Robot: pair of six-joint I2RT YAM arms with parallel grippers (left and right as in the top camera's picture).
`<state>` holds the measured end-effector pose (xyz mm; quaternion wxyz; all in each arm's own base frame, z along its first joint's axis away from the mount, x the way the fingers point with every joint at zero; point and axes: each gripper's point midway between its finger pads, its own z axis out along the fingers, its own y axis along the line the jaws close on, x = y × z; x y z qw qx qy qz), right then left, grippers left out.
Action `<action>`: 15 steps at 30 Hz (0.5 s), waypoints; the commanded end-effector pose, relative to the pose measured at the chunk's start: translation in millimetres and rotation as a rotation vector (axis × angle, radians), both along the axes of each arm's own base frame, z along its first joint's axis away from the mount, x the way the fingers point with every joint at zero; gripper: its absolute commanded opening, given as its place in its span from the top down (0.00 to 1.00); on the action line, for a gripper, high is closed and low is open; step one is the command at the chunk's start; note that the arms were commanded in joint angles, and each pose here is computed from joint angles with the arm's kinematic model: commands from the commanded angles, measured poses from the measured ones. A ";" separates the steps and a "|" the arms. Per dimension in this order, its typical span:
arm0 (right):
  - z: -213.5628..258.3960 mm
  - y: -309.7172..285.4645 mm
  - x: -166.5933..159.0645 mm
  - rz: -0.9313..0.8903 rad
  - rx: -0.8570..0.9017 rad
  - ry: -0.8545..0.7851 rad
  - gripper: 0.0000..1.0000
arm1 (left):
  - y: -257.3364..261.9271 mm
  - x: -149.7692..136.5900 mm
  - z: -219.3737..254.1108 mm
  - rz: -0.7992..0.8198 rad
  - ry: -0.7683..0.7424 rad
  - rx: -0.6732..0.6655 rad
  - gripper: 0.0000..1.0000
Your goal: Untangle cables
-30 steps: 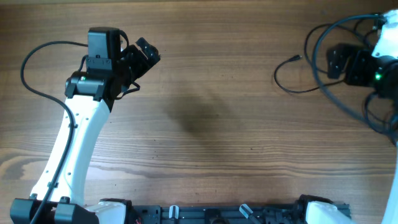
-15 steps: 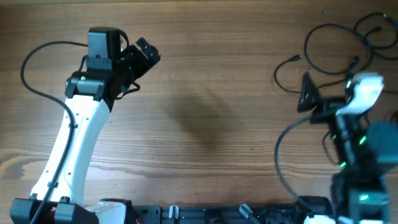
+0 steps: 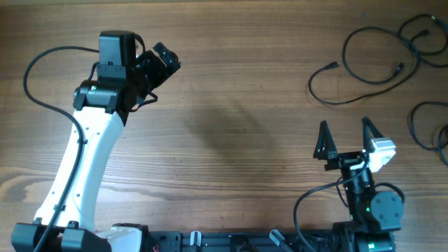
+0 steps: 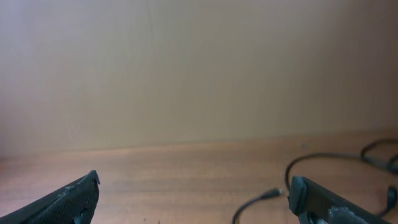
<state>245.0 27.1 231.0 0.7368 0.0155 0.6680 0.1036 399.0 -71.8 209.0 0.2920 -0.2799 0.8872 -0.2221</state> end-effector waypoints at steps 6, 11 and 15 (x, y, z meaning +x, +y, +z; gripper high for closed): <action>-58.7 -5.7 1.8 -0.030 0.123 0.132 0.00 | -3.3 0.7 -0.8 -0.011 0.003 -0.005 0.00; -55.3 2.4 0.2 0.019 0.119 0.119 0.00 | -3.3 0.7 -0.8 -0.011 0.003 -0.005 0.00; -57.0 2.5 0.6 0.019 0.118 0.127 0.00 | -3.3 0.7 -0.8 -0.011 0.003 -0.004 0.00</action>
